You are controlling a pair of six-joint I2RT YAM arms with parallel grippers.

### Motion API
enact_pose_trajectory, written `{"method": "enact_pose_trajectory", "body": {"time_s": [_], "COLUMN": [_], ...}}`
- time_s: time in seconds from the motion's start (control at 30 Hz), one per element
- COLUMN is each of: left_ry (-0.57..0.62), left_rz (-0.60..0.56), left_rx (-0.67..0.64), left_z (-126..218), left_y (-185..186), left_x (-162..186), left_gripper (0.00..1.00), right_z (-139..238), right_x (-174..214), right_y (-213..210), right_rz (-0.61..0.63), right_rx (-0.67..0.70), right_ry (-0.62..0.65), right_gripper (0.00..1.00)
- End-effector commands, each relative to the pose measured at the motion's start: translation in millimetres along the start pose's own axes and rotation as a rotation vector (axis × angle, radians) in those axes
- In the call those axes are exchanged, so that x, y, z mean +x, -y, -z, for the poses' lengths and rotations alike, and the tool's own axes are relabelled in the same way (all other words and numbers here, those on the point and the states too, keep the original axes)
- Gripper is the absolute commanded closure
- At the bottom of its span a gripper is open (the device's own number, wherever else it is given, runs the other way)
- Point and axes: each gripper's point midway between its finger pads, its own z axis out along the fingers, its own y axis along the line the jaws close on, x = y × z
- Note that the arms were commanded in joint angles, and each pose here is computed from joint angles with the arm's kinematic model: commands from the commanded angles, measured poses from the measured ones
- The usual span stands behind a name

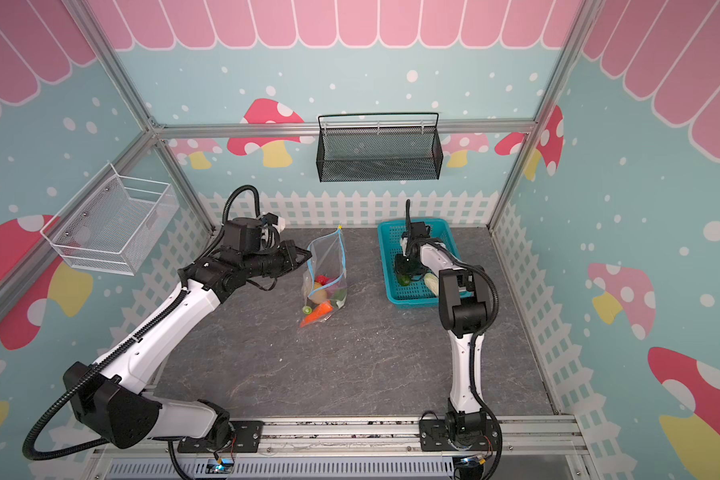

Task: Place the food in the zip-top bag and seal the zipper
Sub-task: 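Lower the right gripper onto the yellow-green squash and close on it, then lift the squash with the right gripper and carry it to the bag mouth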

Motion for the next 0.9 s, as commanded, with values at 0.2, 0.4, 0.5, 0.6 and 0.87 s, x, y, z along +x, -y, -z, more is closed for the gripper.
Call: {"method": "enact_pose_trajectory", "body": {"time_s": [0.2,0.4,0.5,0.6,0.87], "left_ry": [0.013,0.010,0.008,0.009,0.014], "left_rz": [0.009,0.015,0.021,0.021,0.013], "left_rx": [0.006,0.009,0.012,0.020,0.034], "left_z": [0.4,-2.0,-3.5,-3.7,-4.4], "left_y": [1.0,1.2,1.3,4.4,13.5], "left_x": [-3.6,-3.7,-4.0,-5.0,-7.7], "left_gripper": [1.00,1.00,1.00,1.00,1.00], "right_z": [54.9,88.1,120.0,151.4,219.0], "right_x": [-26.4,-29.7,-32.7,-35.5,-31.0], "right_y": [-22.7,-41.5,-63.7,-87.1,-157.0], "right_rz": [-0.013,-0.054,-0.079,-0.087,-0.107], "right_rx": [-0.055,-0.139,-0.252,-0.365,-0.614], "right_ry": [0.124,0.189,0.254,0.317,0.429], "right_gripper": [0.58,0.59,0.59,0.61,0.61]}}
